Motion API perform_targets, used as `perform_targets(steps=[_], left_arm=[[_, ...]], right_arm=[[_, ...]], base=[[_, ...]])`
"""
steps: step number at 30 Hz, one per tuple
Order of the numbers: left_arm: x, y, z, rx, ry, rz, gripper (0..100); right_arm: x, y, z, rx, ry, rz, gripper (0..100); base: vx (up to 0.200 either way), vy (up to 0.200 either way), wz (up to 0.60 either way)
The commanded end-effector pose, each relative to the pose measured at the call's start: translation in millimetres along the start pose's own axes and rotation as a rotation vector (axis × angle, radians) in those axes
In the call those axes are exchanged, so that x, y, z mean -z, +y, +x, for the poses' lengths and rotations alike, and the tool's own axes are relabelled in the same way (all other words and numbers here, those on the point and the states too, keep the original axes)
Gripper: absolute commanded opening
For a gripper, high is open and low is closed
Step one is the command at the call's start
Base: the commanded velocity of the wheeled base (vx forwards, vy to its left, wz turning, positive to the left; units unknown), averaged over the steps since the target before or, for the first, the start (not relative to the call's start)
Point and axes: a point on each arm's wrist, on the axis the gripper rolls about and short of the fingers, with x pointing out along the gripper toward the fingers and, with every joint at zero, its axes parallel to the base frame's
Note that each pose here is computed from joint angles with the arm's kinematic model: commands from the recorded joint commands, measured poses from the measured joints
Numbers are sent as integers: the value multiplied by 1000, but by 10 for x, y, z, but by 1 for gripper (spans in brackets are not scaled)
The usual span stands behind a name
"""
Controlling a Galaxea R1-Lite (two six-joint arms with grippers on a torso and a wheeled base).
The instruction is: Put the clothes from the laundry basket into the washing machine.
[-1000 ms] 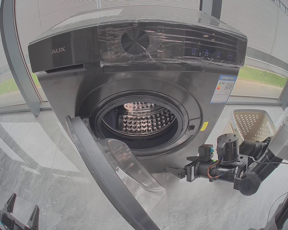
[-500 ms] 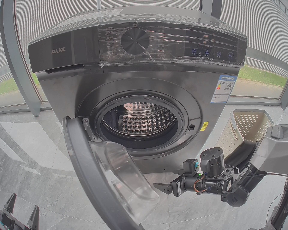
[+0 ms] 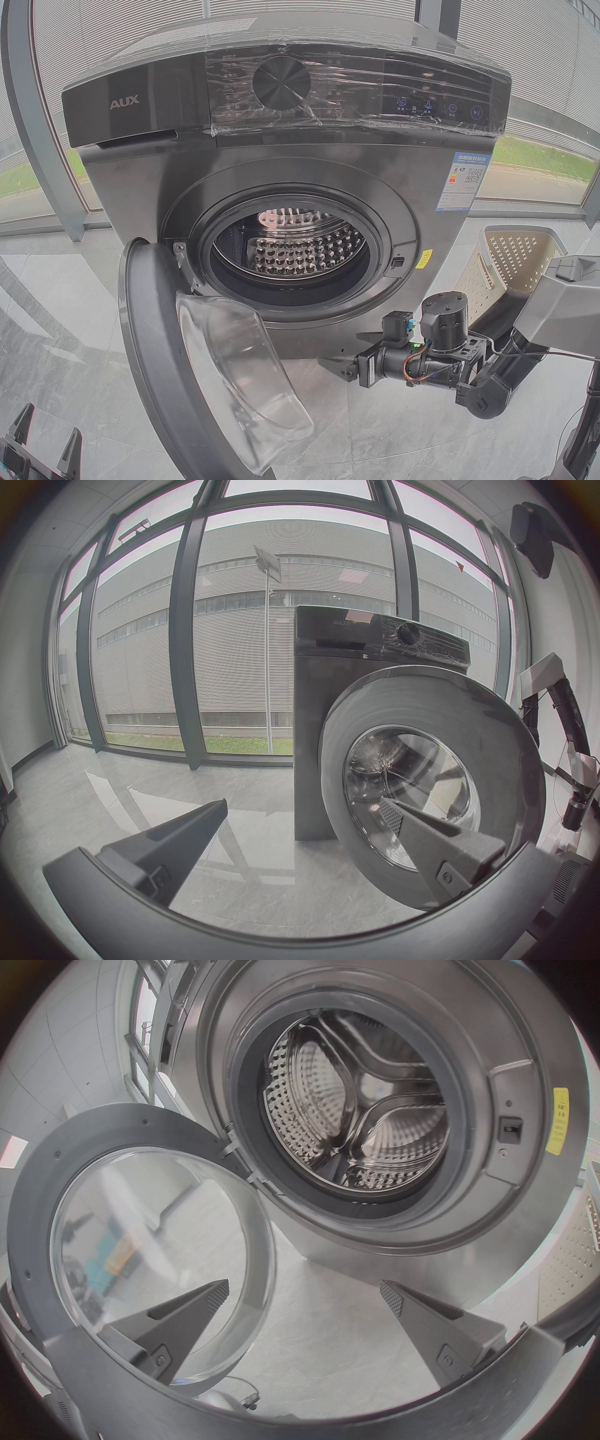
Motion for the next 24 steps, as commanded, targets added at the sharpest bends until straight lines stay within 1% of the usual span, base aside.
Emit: perform_targets(steps=[1, 3, 5, 7, 9, 10, 11, 12, 15, 16, 20, 24], left_arm=[[53, 1, 0, 0, 1, 1, 100], [53, 1, 0, 0, 1, 4, 100], [53, 1, 0, 0, 1, 2, 100], [53, 1, 0, 0, 1, 2, 100], [53, 1, 0, 0, 1, 2, 100], [53, 1, 0, 0, 1, 1, 100], [53, 1, 0, 0, 1, 1, 100], [53, 1, 0, 0, 1, 1, 100], [53, 1, 0, 0, 1, 1, 100], [53, 1, 0, 0, 1, 1, 100], [53, 1, 0, 0, 1, 1, 100], [53, 1, 0, 1, 1, 1, 100]], right_arm=[[-8, -134, 107, 30, -4, 9, 100], [-1, -113, 133, 23, -1, 5, 100], [46, -101, 170, 19, 14, 5, 100], [171, -29, 264, -4, 43, -2, 100], [171, -29, 264, -4, 43, -2, 100], [257, 109, 325, -41, 68, -11, 100], [262, 107, 327, -41, 70, -11, 100], [289, 150, 351, -53, 74, -13, 100], [289, 200, 360, -70, 60, -19, 100], [286, 257, 360, -88, 49, -26, 100], [261, 313, 371, -104, 34, -34, 100], [160, 258, 428, -92, -12, -32, 100]], base=[[0, 0, 0], [0, 0, 0], [0, 0, 0], [0, 0, 0], [0, 0, 0], [0, 0, 0], [0, 0, 0], [0, 0, 0], [0, 0, 0], [0, 0, 0], [0, 0, 0], [0, 0, 0]])
